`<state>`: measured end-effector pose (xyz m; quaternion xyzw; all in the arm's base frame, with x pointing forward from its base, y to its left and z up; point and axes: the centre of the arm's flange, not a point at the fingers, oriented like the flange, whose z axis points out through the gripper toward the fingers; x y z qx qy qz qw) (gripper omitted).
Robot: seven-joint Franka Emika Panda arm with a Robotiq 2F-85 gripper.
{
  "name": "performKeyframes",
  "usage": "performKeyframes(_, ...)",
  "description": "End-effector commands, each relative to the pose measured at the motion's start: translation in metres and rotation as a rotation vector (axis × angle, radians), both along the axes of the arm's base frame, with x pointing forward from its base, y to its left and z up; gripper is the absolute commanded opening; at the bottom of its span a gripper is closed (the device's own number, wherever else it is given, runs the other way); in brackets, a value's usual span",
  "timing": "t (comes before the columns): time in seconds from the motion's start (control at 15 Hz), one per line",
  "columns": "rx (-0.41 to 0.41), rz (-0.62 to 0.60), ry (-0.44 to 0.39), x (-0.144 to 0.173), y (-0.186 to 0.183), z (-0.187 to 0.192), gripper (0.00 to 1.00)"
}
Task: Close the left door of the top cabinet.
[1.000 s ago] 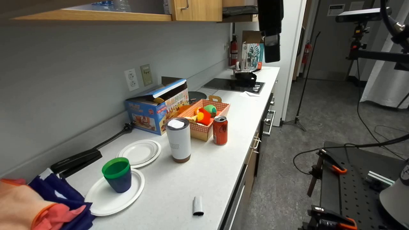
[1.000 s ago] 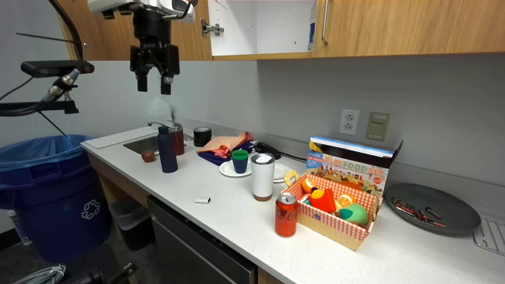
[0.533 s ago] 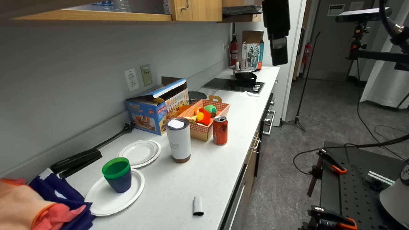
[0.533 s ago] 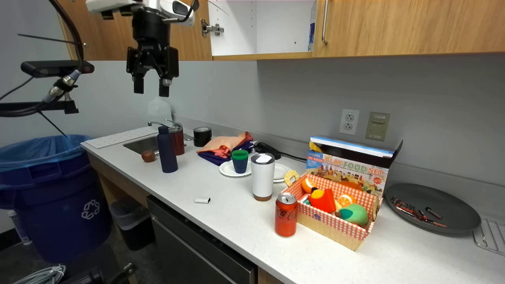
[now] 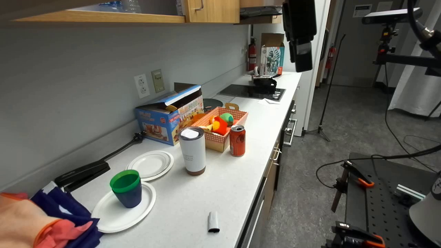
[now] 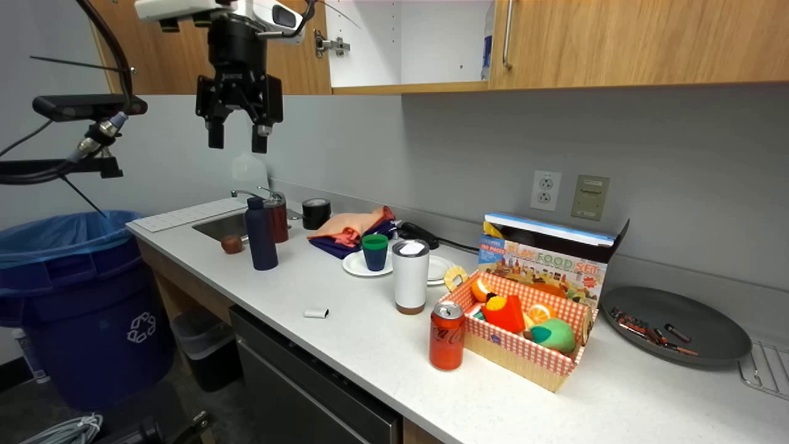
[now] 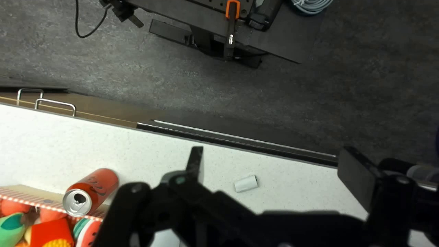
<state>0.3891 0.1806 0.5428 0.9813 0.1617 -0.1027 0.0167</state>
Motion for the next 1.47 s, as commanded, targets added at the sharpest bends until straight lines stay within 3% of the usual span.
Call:
performKeyframes(0.0, 0.000, 0.000, 0.000, 0.000, 0.000, 0.000, 1.00)
performKeyframes(0.4, -0.008, 0.010, -0.014, 0.001, -0.001, 0.000, 1.00)
performKeyframes(0.67, -0.002, 0.078, -0.050, 0.003, -0.001, -0.001, 1.00)
performKeyframes(0.87, 0.042, 0.179, -0.128, 0.009, 0.003, 0.001, 1.00)
performKeyframes(1.2, 0.129, 0.331, -0.338, 0.024, 0.015, 0.004, 1.00)
performKeyframes(1.4, 0.252, 0.429, -0.373, 0.023, 0.023, 0.005, 1.00)
